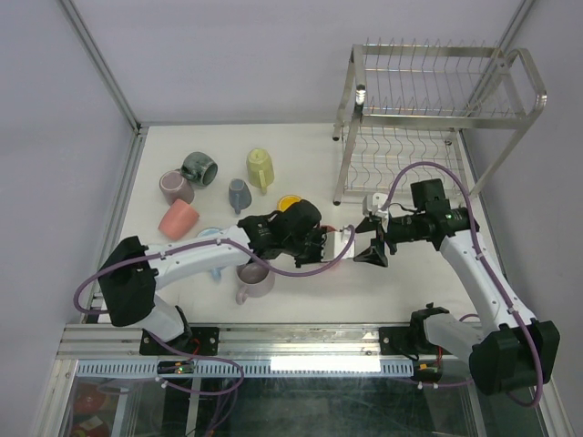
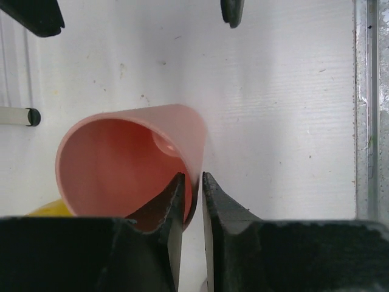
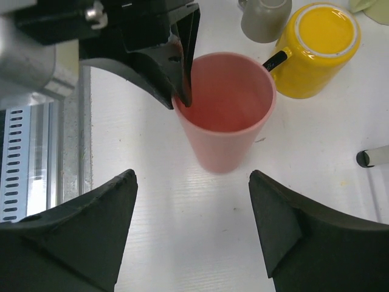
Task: Load the cups into the dish rack
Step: Pick up the cup at the center of the board.
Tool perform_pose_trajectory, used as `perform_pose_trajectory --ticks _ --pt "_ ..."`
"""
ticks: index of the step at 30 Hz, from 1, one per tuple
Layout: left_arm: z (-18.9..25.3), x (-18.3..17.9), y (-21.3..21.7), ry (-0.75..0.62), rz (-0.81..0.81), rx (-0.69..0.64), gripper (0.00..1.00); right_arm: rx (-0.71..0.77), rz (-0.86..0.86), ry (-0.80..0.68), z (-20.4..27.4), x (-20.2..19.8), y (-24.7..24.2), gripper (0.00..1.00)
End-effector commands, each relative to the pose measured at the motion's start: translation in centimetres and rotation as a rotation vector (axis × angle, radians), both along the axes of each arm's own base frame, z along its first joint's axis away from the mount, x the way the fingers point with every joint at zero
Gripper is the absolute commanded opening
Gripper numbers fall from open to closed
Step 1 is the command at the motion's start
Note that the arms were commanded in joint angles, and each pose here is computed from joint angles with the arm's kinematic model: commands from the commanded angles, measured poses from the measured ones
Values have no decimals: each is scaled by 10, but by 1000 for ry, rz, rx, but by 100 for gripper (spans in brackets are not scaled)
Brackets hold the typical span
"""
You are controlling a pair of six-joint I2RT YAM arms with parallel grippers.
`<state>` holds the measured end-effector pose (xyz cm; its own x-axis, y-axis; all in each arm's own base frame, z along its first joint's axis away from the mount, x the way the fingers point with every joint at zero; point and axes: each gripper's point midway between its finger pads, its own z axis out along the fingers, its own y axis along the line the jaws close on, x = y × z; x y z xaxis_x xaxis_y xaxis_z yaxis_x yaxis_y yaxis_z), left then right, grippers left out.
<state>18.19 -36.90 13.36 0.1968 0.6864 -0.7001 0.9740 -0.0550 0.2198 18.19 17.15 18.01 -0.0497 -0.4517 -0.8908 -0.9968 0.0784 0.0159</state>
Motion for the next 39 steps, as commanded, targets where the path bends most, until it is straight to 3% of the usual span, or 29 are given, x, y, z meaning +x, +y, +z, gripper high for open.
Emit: perform_pose_trajectory --ticks 1,7,12,17,21,25,28,31,35,39 --pt "23 6 -21 -50 -58 -62 20 42 -14 -60 13 12 4 77" --pt "33 14 -33 -49 -17 -97 34 27 -66 -53 13 19 -1 77" --pt "64 16 -30 -90 52 -251 52 33 -143 -26 18 30 -4 77" --pt "106 4 -11 -60 154 -553 74 59 -212 49 26 34 -2 76" --pt "129 -9 13 18 226 -818 75 25 -295 47 16 45 -8 74" --pt "132 -11 34 86 321 -1000 79 46 -331 31 11 52 -8 74" --pt "129 -12 41 103 346 -1044 79 52 -173 -22 2 33 -2 74" --pt "126 -10 42 103 362 -1032 79 -18 98 -198 -7 8 -6 77" --pt "125 -9 47 88 375 -1035 79 -82 309 -195 -10 -20 -16 79" --pt "123 -12 53 89 378 -1070 79 -96 548 -353 -18 -35 -22 75"
